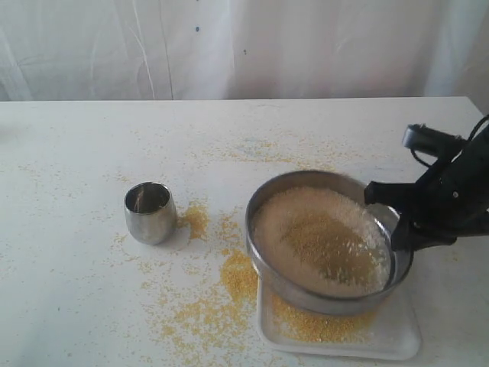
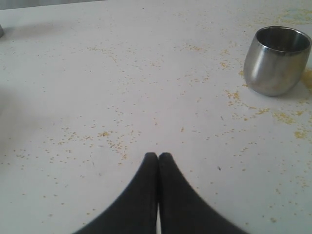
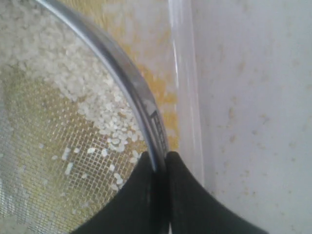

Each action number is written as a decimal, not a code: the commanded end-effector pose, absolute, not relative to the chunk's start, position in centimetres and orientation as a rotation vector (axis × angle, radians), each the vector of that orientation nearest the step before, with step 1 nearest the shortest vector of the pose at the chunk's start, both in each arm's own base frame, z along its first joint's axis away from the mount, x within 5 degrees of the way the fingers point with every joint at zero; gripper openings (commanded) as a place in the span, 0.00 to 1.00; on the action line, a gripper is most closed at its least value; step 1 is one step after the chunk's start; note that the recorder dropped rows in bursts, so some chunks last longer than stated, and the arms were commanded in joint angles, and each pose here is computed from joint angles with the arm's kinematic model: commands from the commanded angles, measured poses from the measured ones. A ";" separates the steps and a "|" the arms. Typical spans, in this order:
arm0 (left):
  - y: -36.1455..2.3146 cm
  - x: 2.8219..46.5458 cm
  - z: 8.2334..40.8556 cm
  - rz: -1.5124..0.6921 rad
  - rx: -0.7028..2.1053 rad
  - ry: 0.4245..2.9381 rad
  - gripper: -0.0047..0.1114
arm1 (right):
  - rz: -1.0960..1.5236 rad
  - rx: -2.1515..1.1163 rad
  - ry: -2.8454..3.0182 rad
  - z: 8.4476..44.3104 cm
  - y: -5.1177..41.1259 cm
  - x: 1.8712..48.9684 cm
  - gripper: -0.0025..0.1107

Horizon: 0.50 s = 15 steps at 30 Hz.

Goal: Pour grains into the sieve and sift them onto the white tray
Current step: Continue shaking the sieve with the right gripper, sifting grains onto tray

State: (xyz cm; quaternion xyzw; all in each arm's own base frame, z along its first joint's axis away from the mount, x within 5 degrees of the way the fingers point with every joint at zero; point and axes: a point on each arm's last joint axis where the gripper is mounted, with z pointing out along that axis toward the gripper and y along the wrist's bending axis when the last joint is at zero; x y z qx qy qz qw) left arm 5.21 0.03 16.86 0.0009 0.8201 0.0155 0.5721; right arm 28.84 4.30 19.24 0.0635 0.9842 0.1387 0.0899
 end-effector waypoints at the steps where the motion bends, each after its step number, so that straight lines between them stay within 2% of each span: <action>1: 0.0 5.2 16.7 0.037 0.001 1.925 0.04 | 0.353 0.213 2.676 20.1 3.8 30.8 0.02; 5: 0.0 5.2 16.7 0.037 0.001 1.925 0.04 | 0.426 0.140 2.922 20.2 4.4 28.5 0.02; 8: 0.0 5.2 16.7 0.037 0.001 1.925 0.04 | 0.355 0.207 2.659 20.7 3.8 30.9 0.02; 11: 0.0 5.2 16.7 0.037 0.001 1.925 0.04 | 0.459 0.158 2.938 20.5 4.5 28.3 0.02; 15: 0.0 5.2 16.7 0.037 0.001 1.925 0.04 | 0.402 0.247 2.683 21.1 4.1 30.5 0.02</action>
